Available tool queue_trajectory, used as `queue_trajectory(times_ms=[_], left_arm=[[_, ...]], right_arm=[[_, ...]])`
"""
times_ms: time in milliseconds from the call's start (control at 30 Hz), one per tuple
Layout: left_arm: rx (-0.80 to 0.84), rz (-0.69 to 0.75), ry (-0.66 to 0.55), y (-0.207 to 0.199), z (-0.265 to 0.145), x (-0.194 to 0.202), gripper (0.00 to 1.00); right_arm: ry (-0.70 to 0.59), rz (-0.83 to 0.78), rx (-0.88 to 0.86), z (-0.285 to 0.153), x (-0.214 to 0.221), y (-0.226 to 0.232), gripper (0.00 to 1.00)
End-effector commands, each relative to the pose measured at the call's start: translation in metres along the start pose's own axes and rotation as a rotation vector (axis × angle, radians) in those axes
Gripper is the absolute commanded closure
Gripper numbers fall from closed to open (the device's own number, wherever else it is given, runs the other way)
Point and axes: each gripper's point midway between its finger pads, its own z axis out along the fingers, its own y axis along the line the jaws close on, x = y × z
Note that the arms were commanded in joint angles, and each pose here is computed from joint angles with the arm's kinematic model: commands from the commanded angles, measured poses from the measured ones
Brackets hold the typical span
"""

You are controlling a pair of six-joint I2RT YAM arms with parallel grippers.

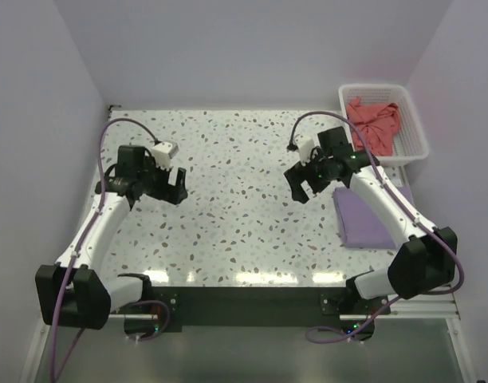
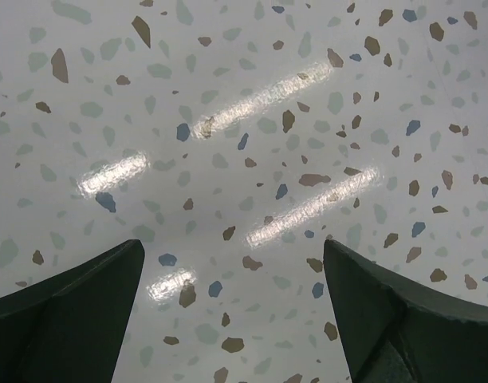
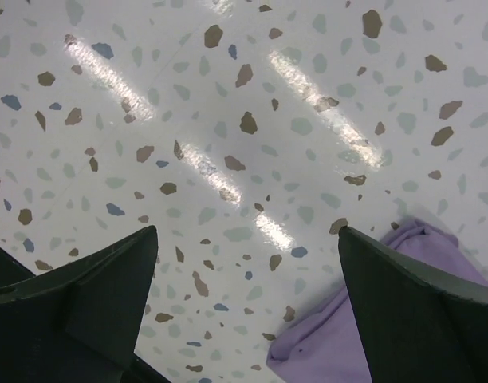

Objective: Fold and stack the t-shirts
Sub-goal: Grab the tshirt from the pile

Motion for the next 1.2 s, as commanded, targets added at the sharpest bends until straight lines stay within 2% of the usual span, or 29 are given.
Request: queue_trajectory(times_ms=[0, 67, 133, 167, 200, 367, 500, 600, 800, 900, 1000, 1167], left_arm=[[0.022, 0.039, -0.109, -0.006, -0.019, -0.038, 0.0], [0.029, 0.062, -0.119, -0.007, -0.024, -0.053, 0.0], [0.037, 0.069, -0.129, -0.007, -0.025, -0.065, 0.0], [0.035, 0.083, -0.172, -0.007, -0.03, -0.081, 0.0], [0.034, 0.081, -0.185, -0.007, -0.032, -0.088, 0.0], [0.035, 0.085, -0.251, -0.003, -0.031, -0.124, 0.0], [0.039, 0.064, -0.188, 0.008, -0.006, -0.123, 0.0], [0.052, 0.057, -0.133, 0.013, 0.011, -0.117, 0.0], [0.064, 0.042, -0.083, 0.02, 0.034, -0.11, 0.0], [0.06, 0.037, -0.061, 0.023, 0.041, -0.107, 0.0], [0.049, 0.046, -0.048, 0.028, 0.046, -0.108, 0.0], [0.048, 0.052, -0.034, 0.033, 0.052, -0.112, 0.0]], right_arm=[[-0.09, 0.017, 0.122, -0.023, -0.03, -0.033, 0.01], [-0.11, 0.108, 0.163, -0.024, -0.035, -0.064, 0.01], [-0.18, 0.162, 0.218, -0.039, -0.062, -0.095, 0.01], [-0.172, 0.242, 0.253, -0.036, -0.059, -0.123, 0.01], [-0.228, 0.256, 0.295, -0.05, -0.079, -0.142, 0.01], [-0.349, 0.425, 0.495, -0.074, -0.096, -0.243, 0.01], [-0.414, 0.513, 0.62, -0.067, -0.104, -0.316, 0.01], [-0.448, 0.548, 0.683, -0.066, -0.107, -0.351, 0.01], [-0.439, 0.585, 0.788, -0.016, -0.079, -0.409, 0.01], [-0.45, 0.6, 0.845, -0.005, -0.071, -0.426, 0.01], [-0.456, 0.68, 0.867, 0.012, -0.059, -0.436, 0.01], [-0.39, 0.698, 0.943, 0.024, -0.036, -0.447, 0.02]])
